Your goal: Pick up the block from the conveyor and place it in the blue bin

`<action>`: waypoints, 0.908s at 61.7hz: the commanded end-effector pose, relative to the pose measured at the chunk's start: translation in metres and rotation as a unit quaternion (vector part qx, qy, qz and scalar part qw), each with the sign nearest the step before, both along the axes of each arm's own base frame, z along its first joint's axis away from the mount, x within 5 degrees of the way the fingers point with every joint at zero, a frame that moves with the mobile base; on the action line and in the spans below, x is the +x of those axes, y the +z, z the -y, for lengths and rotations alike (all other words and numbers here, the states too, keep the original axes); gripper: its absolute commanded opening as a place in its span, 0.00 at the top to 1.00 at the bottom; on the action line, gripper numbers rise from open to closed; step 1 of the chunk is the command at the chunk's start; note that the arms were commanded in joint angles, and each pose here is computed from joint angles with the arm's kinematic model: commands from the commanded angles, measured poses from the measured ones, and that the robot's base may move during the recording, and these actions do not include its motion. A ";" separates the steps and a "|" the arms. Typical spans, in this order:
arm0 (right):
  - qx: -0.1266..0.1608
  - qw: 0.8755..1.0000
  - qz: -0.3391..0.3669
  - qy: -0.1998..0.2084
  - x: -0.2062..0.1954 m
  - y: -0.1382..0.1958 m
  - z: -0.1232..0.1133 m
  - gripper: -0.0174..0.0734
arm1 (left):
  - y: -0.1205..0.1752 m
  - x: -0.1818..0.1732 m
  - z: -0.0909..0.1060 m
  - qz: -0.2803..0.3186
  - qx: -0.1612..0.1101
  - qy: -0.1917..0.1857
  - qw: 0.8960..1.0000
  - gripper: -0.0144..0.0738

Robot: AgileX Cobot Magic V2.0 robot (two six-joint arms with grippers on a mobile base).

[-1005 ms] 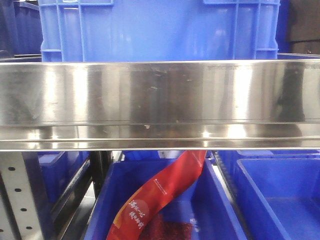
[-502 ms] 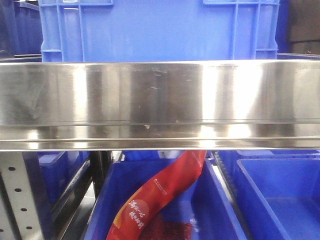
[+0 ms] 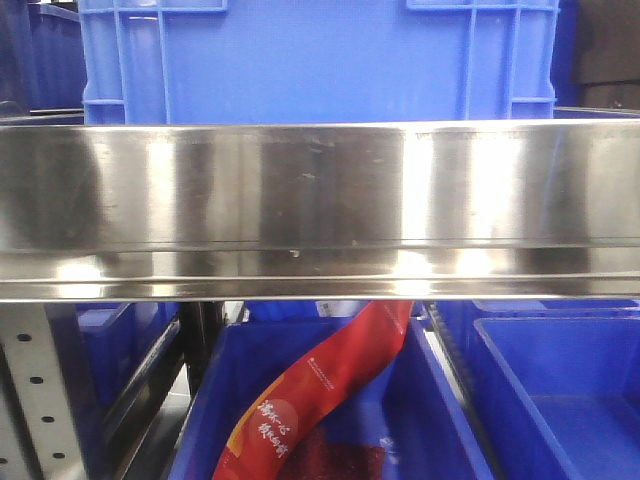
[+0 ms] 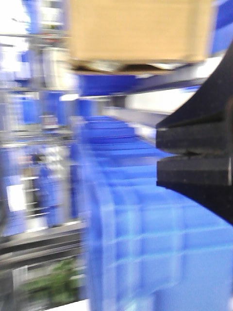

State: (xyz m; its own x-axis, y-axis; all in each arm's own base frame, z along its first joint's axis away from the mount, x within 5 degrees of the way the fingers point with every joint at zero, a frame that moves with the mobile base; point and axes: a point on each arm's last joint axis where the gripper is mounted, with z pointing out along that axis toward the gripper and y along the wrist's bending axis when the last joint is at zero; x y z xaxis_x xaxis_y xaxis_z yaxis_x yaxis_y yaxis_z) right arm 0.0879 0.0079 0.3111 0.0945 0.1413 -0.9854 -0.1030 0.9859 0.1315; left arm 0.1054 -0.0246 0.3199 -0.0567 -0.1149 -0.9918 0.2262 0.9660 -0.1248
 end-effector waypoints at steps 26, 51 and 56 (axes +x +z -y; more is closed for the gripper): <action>0.004 0.999 0.044 -0.005 -0.013 0.007 0.002 0.99 | 0.015 -0.014 -0.006 0.075 -0.020 0.017 0.997 0.96; -0.044 0.997 0.000 -0.065 -0.021 -0.058 0.010 0.99 | 0.015 -0.014 -0.006 0.077 -0.021 0.018 0.997 0.96; -0.068 0.995 0.000 -0.077 -0.025 -0.073 0.011 0.99 | 0.015 -0.014 -0.006 0.077 -0.021 0.018 0.997 0.96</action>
